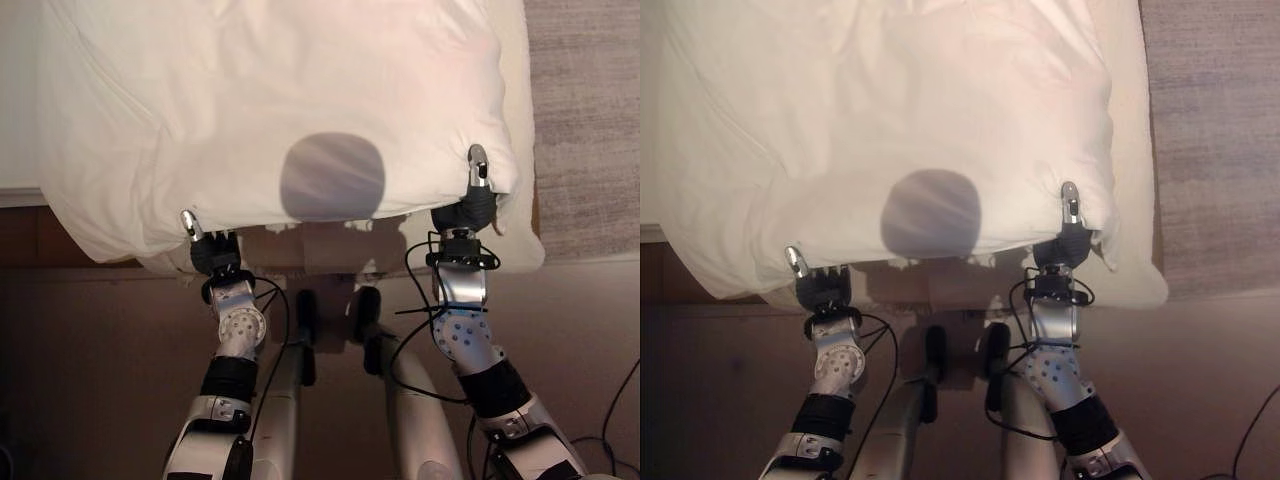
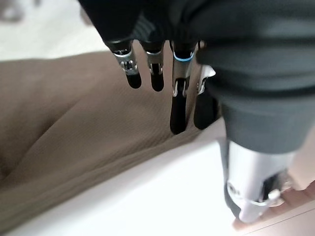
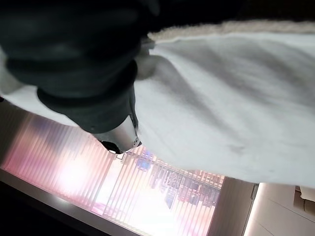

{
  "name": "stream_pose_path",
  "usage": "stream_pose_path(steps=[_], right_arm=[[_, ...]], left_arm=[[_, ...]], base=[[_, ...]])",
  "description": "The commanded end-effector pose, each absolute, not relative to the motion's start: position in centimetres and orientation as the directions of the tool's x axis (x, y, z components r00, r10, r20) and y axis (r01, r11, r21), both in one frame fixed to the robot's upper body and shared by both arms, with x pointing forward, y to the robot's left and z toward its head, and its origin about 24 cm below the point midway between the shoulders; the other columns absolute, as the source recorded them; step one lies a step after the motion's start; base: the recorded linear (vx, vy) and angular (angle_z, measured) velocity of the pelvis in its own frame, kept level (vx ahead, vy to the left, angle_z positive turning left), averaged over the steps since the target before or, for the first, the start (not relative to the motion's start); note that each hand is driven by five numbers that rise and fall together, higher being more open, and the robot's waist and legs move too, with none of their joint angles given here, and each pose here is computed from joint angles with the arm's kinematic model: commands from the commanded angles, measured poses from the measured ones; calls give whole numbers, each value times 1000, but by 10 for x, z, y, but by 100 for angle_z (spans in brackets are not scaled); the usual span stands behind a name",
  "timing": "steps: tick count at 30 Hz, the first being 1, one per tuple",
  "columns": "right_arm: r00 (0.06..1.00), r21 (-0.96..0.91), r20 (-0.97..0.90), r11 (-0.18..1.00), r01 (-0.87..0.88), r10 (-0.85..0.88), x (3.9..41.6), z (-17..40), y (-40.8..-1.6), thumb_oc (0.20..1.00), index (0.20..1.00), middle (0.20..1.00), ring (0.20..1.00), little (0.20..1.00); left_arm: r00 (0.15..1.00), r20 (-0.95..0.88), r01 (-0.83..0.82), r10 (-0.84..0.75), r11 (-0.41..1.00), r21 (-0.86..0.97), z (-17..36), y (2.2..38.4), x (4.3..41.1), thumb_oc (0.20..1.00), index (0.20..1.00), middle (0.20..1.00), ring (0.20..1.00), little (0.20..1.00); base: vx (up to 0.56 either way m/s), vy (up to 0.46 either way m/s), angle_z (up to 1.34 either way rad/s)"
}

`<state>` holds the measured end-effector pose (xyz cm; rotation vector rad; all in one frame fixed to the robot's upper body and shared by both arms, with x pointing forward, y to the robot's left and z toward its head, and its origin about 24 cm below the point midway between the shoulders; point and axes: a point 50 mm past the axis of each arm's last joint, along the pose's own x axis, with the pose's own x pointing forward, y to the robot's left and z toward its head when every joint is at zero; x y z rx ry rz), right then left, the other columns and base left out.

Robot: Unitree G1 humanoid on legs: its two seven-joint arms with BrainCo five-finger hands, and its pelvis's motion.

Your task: Make the bed

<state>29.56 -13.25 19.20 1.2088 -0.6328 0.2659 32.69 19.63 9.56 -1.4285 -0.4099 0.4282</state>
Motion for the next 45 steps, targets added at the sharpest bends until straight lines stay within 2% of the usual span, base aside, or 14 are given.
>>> stream_pose_path(steps=[1,10,19,20,21,22,31,34,35,39,40,45], right_arm=[[711,745,661,326,-582,-239,278,204,-147,200,200,200,200,200],[746,772,623,339,-537,-236,276,198,-147,200,200,200,200,200],[758,784,602,368,-500,-252,275,194,-153,200,200,200,200,200],[760,784,600,373,-496,-251,275,194,-153,200,200,200,200,200],[760,784,600,373,-496,-251,275,194,-153,200,200,200,200,200],[763,786,595,378,-489,-253,275,193,-154,200,200,200,200,200],[777,793,573,417,-444,-260,275,188,-160,200,200,200,200,200],[795,783,556,472,-404,-241,274,180,-167,200,200,200,200,200],[809,780,531,519,-350,-252,275,174,-175,200,200,200,200,200],[824,775,483,582,-246,-296,271,161,-188,200,200,200,200,200],[835,764,441,626,-158,-327,272,150,-199,200,200,200,200,200],[848,755,388,653,-69,-360,275,137,-208,200,200,200,200,200]], left_arm=[[726,31,-106,687,156,-982,97,246,314,1000,1000,1000,1000,1000],[625,-47,-254,779,146,-956,104,280,315,1000,1000,1000,1000,1000],[573,-80,-343,816,150,-927,105,300,314,1000,1000,1000,1000,1000],[571,-80,-348,817,153,-925,106,301,314,410,410,410,410,410],[571,-80,-348,817,153,-925,106,301,314,410,410,410,410,410],[568,-81,-350,819,151,-925,108,302,316,200,200,200,200,200],[596,-3,-308,803,226,-924,122,291,319,200,200,200,200,200],[614,45,-268,788,262,-927,119,281,308,200,200,200,200,200],[630,75,-238,773,284,-929,119,274,304,200,200,200,200,200],[645,112,-215,756,320,-923,116,268,293,200,200,200,200,200],[651,122,-208,749,331,-920,113,266,288,200,200,200,200,200],[649,152,-175,745,341,-924,114,260,277,200,200,200,200,200]], base=[[0,0,0],[0,0,0],[8,6,-2],[3,6,-6],[7,2,-6],[8,1,-4],[10,-29,-1],[13,-80,-5],[-2,-110,-16],[15,-197,-7],[-13,-149,7],[-6,-100,25]])
